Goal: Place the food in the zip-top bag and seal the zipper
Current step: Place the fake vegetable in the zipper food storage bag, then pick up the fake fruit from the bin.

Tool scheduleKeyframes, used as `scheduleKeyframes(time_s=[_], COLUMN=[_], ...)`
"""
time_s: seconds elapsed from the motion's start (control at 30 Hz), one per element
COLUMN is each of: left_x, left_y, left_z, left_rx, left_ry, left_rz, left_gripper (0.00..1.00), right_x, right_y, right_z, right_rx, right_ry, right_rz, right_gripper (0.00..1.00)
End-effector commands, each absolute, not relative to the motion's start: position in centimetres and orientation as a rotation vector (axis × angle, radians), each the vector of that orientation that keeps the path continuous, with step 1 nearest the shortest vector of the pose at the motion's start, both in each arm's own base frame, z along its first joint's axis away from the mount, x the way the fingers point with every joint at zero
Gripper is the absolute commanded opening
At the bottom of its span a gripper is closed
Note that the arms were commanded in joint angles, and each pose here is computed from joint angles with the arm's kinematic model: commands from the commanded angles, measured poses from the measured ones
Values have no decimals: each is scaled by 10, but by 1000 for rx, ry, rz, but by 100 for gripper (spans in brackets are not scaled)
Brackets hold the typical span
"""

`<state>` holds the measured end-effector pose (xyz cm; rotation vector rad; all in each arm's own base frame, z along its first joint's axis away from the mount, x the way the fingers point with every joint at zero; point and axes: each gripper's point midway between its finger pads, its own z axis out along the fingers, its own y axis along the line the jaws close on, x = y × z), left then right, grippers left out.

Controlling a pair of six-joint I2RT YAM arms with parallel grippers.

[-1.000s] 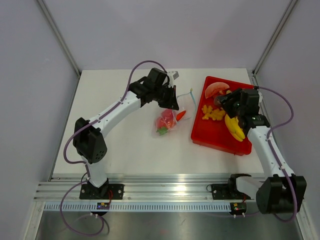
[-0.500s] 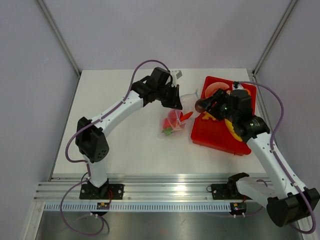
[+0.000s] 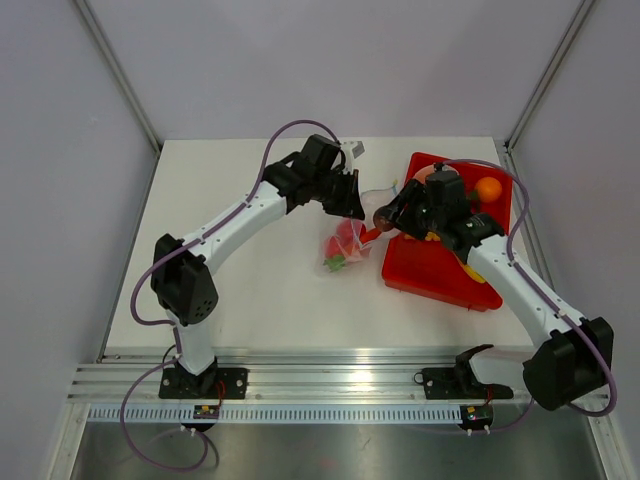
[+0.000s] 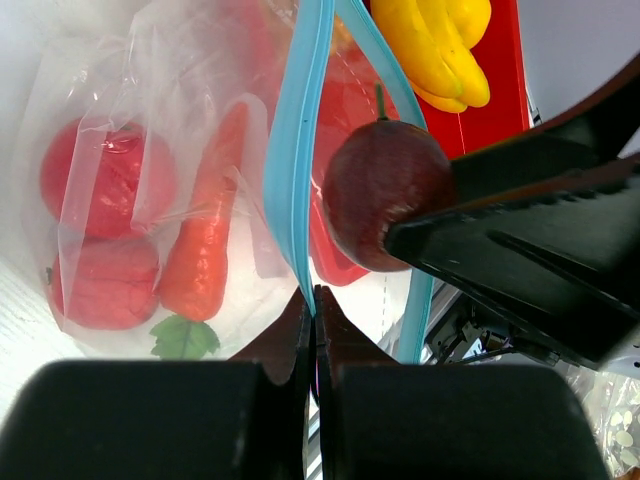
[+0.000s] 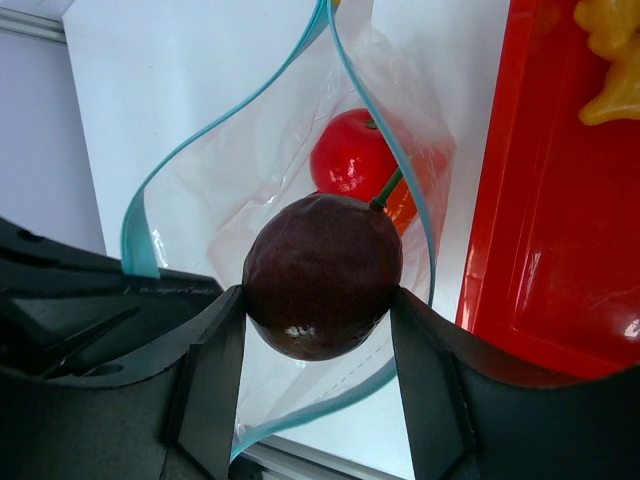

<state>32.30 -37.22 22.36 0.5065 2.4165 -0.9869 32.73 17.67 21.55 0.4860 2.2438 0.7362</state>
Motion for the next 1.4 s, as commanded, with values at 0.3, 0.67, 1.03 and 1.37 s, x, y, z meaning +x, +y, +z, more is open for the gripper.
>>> scheduleKeyframes(time_s=[0.3,0.67,1.03,1.37], left_x=[314,314,315,313], left_y=[-376,-374,-370,-354], left_z=[236,238,237,243], left_rx=[537,532,518,509], left_ry=[2369,2365,2375,2367], left_rz=[-1047,-1039,-1013,-932], left_gripper=[0,0,0,0], right_x=[361,357,346,371], right_y=[188,188,87,5], right_z=[236,248,265,195], right_rx=[436,401,579,796], right_ry=[2181,2185,2081,2175], right_rz=[711,694,360,253], right_gripper=[52,84,75,73])
